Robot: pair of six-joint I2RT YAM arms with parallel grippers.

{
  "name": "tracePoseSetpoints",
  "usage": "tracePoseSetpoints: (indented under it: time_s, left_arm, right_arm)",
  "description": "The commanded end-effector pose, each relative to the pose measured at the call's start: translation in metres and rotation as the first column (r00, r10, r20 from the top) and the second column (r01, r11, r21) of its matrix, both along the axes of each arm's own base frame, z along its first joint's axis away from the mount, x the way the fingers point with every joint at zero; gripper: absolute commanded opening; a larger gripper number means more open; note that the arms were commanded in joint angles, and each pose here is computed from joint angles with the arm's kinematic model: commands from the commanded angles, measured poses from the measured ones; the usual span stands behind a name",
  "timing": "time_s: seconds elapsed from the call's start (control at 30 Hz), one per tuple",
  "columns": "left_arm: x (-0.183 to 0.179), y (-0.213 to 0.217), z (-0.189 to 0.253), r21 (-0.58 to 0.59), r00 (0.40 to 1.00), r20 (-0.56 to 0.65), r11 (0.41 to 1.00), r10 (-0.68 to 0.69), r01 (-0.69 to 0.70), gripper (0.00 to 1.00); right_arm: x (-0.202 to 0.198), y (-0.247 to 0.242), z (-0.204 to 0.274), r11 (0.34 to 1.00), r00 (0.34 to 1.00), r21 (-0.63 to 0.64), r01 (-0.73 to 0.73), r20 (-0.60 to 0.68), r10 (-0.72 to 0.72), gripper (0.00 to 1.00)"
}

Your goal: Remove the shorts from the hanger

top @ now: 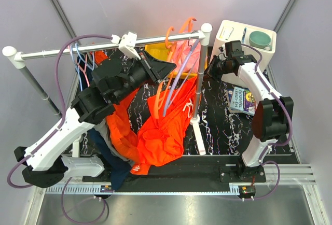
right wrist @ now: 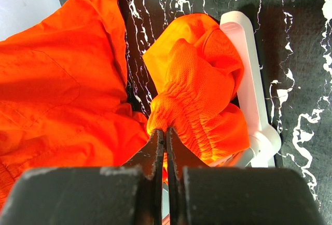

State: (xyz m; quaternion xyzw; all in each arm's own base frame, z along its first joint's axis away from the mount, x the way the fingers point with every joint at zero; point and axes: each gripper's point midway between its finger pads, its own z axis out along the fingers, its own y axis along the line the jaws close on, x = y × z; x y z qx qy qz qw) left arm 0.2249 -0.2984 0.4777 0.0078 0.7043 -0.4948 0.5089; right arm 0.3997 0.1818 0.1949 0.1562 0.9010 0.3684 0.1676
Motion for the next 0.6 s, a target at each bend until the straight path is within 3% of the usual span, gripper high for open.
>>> tracePoseSetpoints:
  time_s: [0.0,0.27,0.37,0.57]
  left_arm:
    - [-0.001,-0.018,-0.045,0.036,0.987,-0.154,0.998,-0.048,0.054,0.0]
    - [0.001,-0.017,-0.054,0.035,0.982,-0.188,0.999,-0.026,0.033,0.0]
    - [-0.001,-0.009,-0.06,0.048,0.977,-0.214,0.999,0.022,-0.012,0.0]
    - [-0.001,0.015,-0.053,0.132,0.968,-0.137,0.972,0.212,-0.194,0.0]
  right_arm:
    - [0.0,0.002,0.024,1.0,0.997,0.023,-0.02,0.071,0.018,0.02]
    - [-0.003,0.001,0.02,1.0,0.998,0.017,-0.02,0.067,0.018,0.02]
    - [-0.003,0.001,0.021,1.0,0.997,0.018,-0.019,0.069,0.017,0.02]
    - [-0.004,0.001,0.022,1.0,0.997,0.021,-0.021,0.071,0.019,0.02]
